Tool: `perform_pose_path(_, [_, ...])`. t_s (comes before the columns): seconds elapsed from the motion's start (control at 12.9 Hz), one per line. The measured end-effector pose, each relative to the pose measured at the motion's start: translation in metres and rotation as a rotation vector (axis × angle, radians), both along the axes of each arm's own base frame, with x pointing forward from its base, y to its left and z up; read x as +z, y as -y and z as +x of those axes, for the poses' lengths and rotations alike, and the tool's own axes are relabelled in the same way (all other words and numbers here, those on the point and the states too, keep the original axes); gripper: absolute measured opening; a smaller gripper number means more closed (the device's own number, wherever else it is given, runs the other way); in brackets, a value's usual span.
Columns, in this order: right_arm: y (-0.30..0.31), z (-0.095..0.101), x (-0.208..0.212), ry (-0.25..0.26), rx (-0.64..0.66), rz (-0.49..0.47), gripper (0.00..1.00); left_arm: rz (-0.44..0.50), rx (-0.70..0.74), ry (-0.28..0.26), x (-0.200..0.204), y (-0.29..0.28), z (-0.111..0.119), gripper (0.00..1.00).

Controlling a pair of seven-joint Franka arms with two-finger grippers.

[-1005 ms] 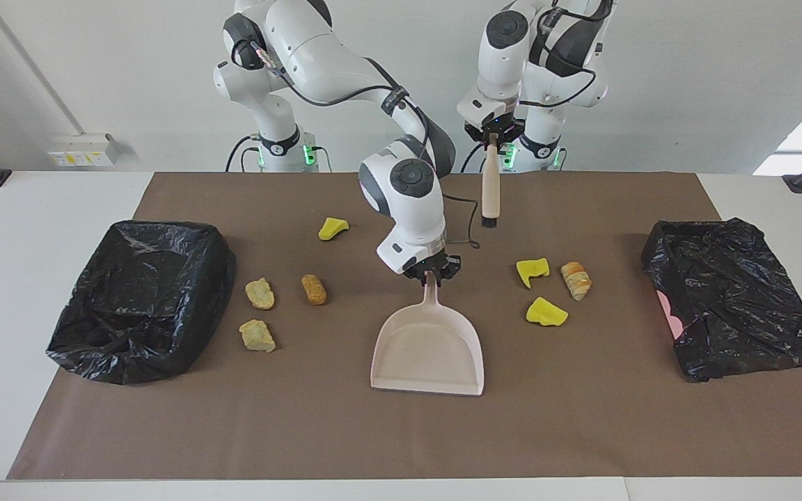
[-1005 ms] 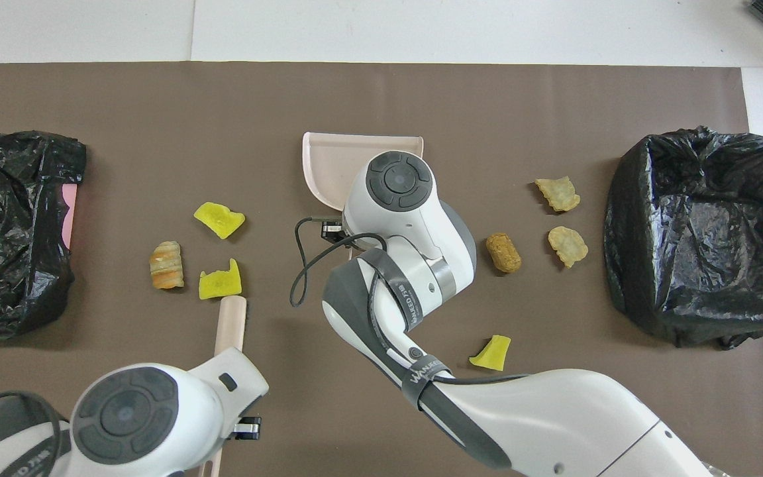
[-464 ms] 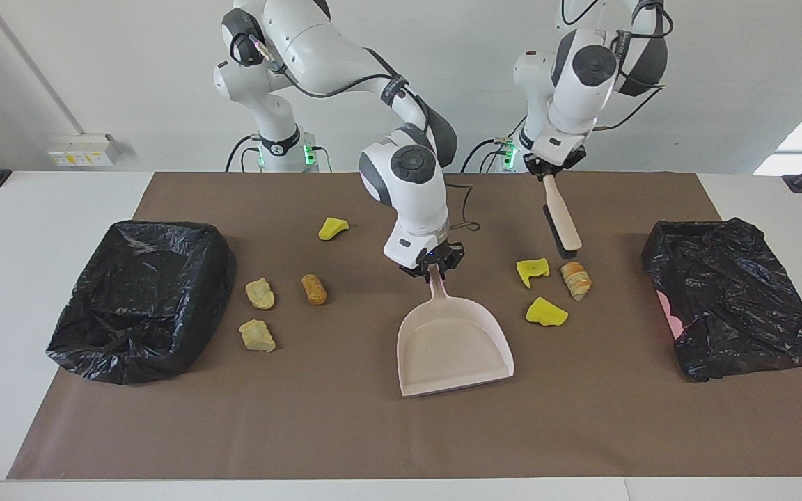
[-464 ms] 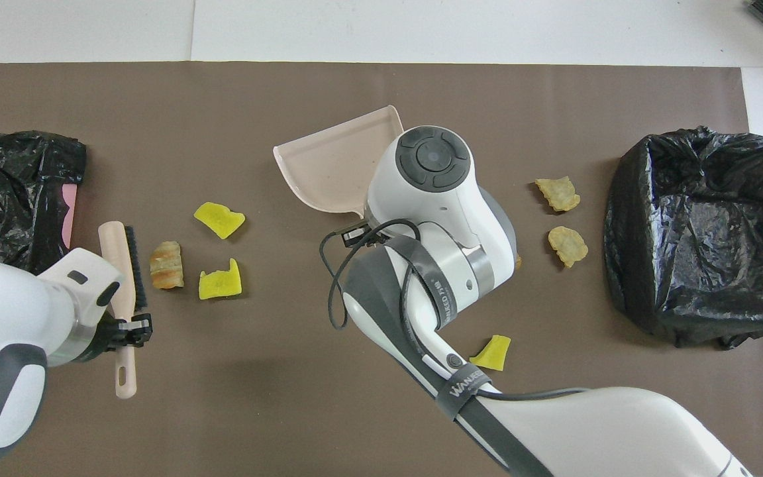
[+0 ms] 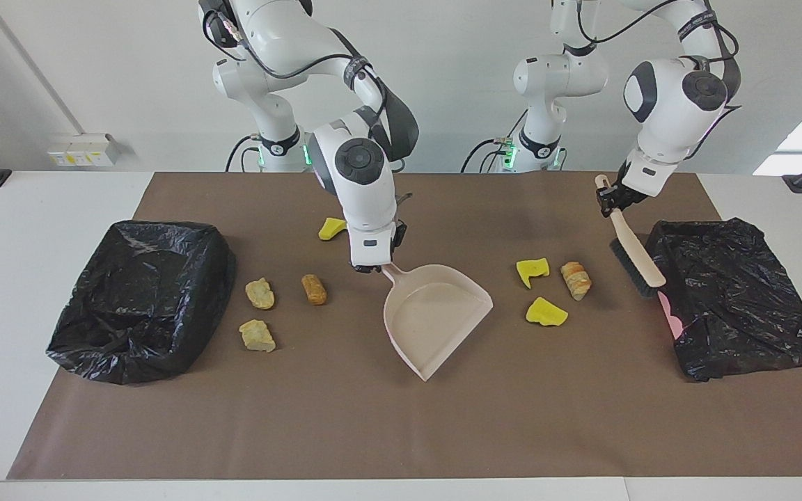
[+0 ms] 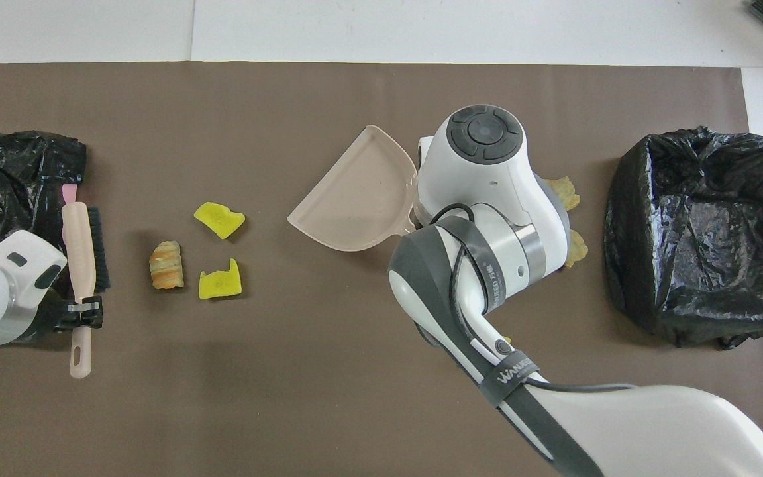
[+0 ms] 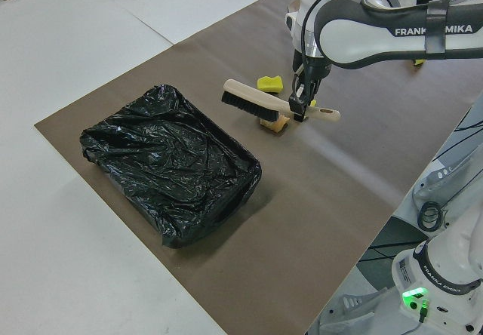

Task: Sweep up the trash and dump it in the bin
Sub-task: 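Carry the brush toward the debris while the right gripper lowers the dustpan, then sweep the bread chunks into the dustpan with the left gripper's brush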

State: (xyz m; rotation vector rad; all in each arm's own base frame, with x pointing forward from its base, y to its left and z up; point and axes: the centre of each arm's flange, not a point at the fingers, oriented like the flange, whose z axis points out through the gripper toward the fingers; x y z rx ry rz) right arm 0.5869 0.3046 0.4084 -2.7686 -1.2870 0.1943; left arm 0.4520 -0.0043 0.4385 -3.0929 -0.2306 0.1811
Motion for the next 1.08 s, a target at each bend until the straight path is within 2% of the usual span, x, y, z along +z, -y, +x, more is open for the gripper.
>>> perform_pose_path(0.23, [0.011, -0.011, -0.009, -0.008, 0.264, -0.037, 0.31, 0.004, -0.019, -0.058, -0.044, 0.009, -0.009, 0.26])
perform_pose_path(0.39, [0.021, -0.023, -0.018, -0.025, 0.418, -0.064, 0.31, 0.008, -0.020, -0.074, -0.071, 0.017, -0.013, 0.26])
perform_pose_path(0.7, [0.037, -0.051, -0.035, -0.060, 0.688, -0.087, 0.31, 0.019, 0.030, -0.011, -0.084, 0.050, -0.005, 0.26])
perform_pose_path(0.93, [0.043, -0.061, -0.038, -0.062, 0.747, -0.103, 0.31, 0.025, 0.025, 0.012, -0.091, 0.097, -0.008, 0.26])
perform_pose_path(1.08, [0.039, -0.064, -0.041, -0.047, 0.756, -0.100, 0.31, 0.016, 0.025, 0.062, -0.101, 0.135, -0.008, 0.26])
